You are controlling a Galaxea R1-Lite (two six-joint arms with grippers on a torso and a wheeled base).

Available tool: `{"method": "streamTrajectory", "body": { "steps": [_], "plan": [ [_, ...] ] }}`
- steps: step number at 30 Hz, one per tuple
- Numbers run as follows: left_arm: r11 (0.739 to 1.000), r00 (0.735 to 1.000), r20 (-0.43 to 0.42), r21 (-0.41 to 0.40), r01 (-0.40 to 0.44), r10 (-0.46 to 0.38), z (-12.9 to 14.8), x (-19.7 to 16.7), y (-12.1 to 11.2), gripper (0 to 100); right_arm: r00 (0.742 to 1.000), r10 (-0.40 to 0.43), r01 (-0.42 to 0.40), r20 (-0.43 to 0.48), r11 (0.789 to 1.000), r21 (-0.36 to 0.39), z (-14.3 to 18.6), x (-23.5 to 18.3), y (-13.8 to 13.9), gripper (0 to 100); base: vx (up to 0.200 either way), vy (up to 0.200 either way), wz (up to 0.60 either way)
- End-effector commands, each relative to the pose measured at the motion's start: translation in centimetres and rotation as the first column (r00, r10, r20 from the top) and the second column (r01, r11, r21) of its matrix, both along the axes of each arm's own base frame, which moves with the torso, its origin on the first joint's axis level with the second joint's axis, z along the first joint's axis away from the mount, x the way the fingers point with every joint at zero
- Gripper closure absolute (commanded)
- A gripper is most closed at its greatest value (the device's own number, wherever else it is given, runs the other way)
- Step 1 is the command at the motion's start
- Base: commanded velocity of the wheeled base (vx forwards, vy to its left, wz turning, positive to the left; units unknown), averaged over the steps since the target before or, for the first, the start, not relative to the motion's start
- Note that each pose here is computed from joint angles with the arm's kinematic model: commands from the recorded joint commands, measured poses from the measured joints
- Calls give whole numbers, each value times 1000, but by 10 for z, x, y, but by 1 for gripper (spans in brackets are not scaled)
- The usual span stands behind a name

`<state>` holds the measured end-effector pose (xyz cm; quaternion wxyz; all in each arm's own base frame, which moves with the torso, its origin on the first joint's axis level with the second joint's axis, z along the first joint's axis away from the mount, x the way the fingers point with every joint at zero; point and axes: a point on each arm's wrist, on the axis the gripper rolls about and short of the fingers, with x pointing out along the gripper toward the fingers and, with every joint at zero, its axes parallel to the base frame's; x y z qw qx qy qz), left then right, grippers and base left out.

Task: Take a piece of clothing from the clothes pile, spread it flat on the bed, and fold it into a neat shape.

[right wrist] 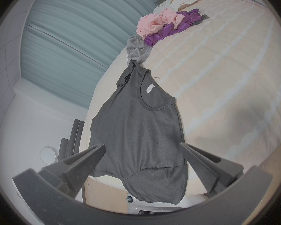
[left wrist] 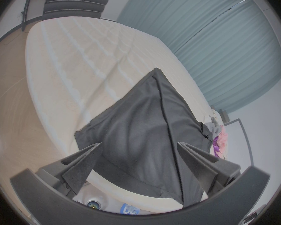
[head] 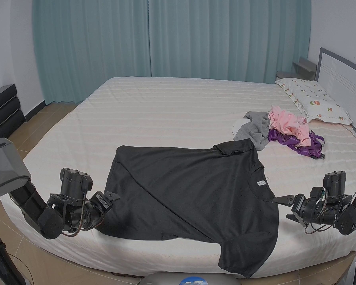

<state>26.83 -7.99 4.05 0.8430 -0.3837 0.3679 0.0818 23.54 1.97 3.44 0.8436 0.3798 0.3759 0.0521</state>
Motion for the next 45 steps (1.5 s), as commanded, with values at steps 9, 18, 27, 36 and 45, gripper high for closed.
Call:
{"method": "streamTrajectory", "body": {
  "steps": [9,18,27,36,45],
  "plan": [
    [997,999,-49,70,-7,11,-12,-8,7,0,1000,-3,3,-8,1000,0,-2,0,-1,0,0,0,0],
    [995,998,-68,97,-11,18,-18,-9,10,0,1000,-5,5,-12,1000,0,-3,0,-1,0,0,0,0],
    [988,996,-88,157,4,10,-22,-12,15,0,1000,-5,5,-13,1000,0,-3,0,-1,0,0,0,0],
    [981,994,-102,192,-16,37,-30,-9,16,0,1000,-5,5,-19,1000,-1,-4,0,-1,0,0,0,0],
    [980,991,-123,195,-31,56,-39,-2,19,0,1000,-5,5,-19,1000,-1,-4,0,-1,0,0,0,0]
  ]
}}
